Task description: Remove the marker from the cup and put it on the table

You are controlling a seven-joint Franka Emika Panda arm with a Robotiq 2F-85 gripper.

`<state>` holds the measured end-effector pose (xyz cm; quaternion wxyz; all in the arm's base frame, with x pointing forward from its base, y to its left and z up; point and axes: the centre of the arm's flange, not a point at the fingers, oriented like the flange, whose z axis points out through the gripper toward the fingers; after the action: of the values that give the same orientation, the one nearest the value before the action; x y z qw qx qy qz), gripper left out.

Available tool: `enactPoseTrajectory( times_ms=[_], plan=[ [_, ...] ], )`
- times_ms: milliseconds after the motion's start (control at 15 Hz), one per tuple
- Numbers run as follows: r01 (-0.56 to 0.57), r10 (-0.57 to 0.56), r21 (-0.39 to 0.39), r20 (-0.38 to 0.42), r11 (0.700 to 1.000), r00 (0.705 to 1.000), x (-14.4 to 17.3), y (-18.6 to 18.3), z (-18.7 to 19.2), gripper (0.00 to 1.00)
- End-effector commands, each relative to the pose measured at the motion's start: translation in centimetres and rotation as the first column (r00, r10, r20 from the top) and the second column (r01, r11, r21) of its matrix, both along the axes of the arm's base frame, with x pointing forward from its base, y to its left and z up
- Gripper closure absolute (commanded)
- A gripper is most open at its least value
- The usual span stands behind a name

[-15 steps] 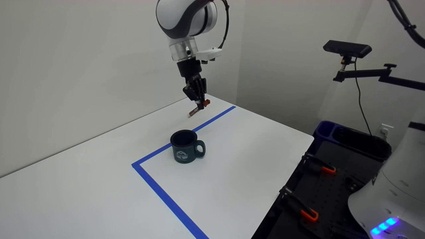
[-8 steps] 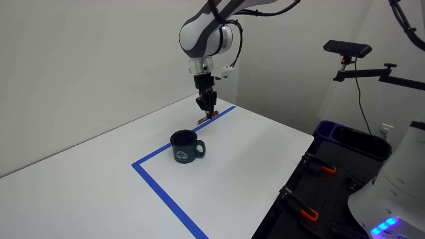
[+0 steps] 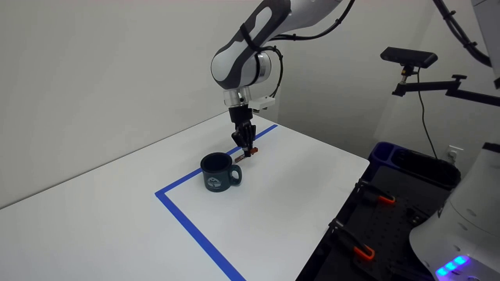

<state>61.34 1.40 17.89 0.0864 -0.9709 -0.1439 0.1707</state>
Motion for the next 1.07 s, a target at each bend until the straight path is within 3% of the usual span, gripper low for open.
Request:
enactPoseTrajectory(
  times_ms=[0, 733, 1000],
  plan=[
    [0.027, -0.028, 0.017, 0.009, 0.999, 1.0, 0.9, 0.0, -1.2, 0.95],
    [0.099, -0.101, -0.043, -0.061, 0.994, 0.993, 1.8, -1.5, -6.1, 0.95],
    [0.111, -0.113, -0.032, -0.07, 0.993, 0.991, 1.8, -2.0, -7.0, 0.95]
  ],
)
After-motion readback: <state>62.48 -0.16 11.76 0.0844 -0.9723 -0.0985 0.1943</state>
